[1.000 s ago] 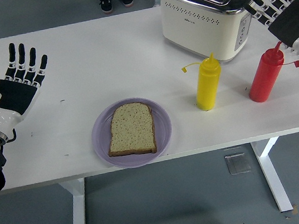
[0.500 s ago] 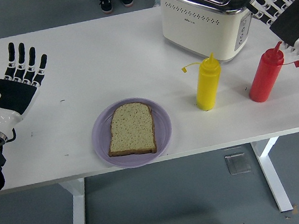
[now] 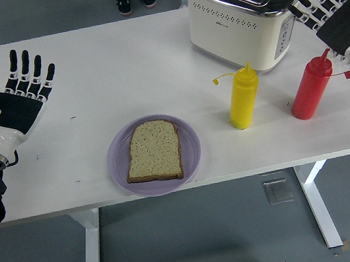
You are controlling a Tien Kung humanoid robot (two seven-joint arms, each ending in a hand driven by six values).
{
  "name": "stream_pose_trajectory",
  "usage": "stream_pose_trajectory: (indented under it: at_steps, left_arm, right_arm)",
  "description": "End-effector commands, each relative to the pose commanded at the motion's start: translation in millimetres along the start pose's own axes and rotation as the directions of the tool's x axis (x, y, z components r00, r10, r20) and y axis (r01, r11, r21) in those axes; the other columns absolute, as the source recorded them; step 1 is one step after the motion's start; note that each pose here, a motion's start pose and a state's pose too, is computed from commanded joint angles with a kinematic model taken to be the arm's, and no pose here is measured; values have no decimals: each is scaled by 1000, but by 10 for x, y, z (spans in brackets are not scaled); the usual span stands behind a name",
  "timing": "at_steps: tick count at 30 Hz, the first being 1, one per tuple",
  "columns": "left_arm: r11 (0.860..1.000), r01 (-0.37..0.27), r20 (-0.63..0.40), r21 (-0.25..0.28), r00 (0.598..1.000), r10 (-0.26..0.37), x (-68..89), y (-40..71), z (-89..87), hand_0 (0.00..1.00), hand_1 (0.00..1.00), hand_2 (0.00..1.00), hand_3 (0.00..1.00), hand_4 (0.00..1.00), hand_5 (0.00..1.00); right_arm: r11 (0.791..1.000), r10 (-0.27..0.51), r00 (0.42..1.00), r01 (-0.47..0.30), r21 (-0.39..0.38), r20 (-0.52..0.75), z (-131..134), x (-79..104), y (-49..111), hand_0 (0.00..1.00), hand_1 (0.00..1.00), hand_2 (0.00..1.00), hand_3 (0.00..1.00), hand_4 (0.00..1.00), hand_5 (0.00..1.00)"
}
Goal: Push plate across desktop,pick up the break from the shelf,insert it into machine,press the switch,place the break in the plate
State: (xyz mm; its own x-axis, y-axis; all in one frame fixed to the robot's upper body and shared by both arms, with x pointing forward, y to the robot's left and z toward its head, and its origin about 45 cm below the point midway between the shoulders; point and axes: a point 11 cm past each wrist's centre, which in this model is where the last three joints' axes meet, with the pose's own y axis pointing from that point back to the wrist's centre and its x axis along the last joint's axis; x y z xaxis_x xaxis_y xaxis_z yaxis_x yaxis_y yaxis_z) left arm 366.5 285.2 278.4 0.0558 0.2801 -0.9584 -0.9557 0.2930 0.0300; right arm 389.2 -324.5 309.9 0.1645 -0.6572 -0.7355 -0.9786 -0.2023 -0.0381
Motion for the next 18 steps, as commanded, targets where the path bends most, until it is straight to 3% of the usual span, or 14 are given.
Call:
stream_pose_trajectory:
  at_steps: [18]
  left_arm:
    - [1000, -2, 3, 3, 1000, 2, 6, 0, -10, 809, 752, 718, 726, 776, 998]
  right_arm:
    - [1000, 2, 1000, -2, 0, -8, -8, -1, -3, 833, 764, 753, 746, 725, 559]
